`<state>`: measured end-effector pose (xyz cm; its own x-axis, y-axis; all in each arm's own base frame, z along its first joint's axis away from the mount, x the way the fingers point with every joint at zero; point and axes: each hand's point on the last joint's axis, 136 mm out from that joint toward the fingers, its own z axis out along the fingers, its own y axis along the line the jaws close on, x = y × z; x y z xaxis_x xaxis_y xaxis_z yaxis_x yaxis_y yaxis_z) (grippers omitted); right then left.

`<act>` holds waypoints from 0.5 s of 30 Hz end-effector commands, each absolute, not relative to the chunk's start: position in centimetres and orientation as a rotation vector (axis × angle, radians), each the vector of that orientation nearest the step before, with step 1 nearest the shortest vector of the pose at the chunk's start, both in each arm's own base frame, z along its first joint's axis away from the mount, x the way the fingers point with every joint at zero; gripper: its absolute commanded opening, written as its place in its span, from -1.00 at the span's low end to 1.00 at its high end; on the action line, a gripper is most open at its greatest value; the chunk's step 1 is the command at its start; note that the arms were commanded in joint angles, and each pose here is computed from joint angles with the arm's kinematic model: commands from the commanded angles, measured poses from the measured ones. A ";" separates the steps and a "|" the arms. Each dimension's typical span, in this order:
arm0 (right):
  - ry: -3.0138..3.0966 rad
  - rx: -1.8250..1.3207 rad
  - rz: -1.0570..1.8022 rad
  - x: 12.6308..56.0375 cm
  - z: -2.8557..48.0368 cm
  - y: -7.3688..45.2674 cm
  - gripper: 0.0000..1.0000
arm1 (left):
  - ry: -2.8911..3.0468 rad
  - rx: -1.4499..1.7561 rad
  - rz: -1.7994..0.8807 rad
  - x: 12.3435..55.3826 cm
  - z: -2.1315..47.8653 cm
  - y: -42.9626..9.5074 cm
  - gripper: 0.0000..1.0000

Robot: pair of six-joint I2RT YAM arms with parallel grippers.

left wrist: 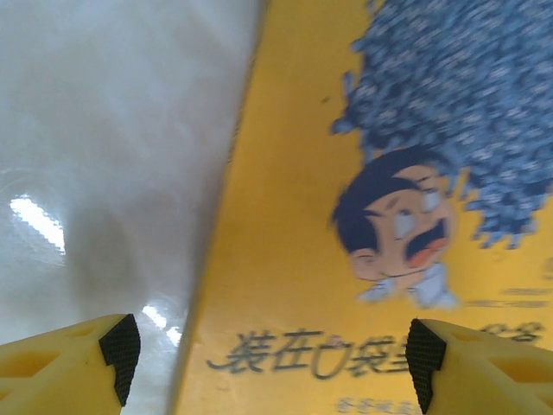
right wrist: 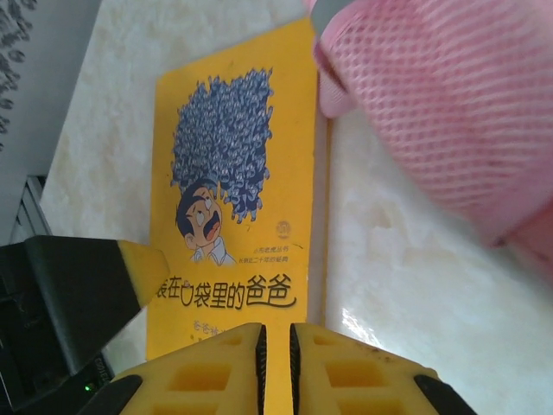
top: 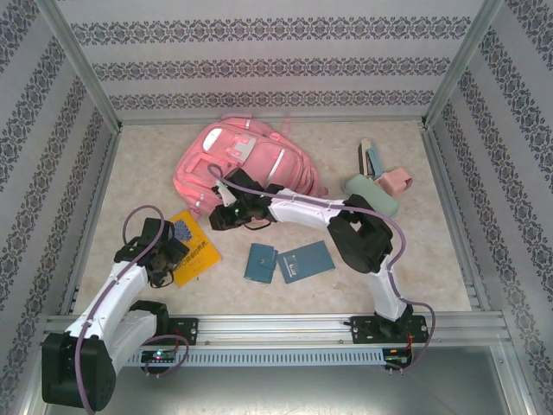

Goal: Pack the student bag
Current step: Pick up the book from the middle-left of the table.

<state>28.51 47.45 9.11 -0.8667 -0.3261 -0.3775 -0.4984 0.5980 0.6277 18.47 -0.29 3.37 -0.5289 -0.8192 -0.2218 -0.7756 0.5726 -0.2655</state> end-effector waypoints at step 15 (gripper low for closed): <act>2.734 -0.921 1.008 24.9 1.7 49.5 -0.46 | 2.514 -1.239 -0.306 18.3 1.2 -1.4 0.64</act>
<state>25.86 49.37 2.60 -0.8319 -0.4702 -0.2947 -0.5472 0.6068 0.5765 17.92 -0.69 2.02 -0.5573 -0.8036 -0.2090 -0.7519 0.5952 -0.2835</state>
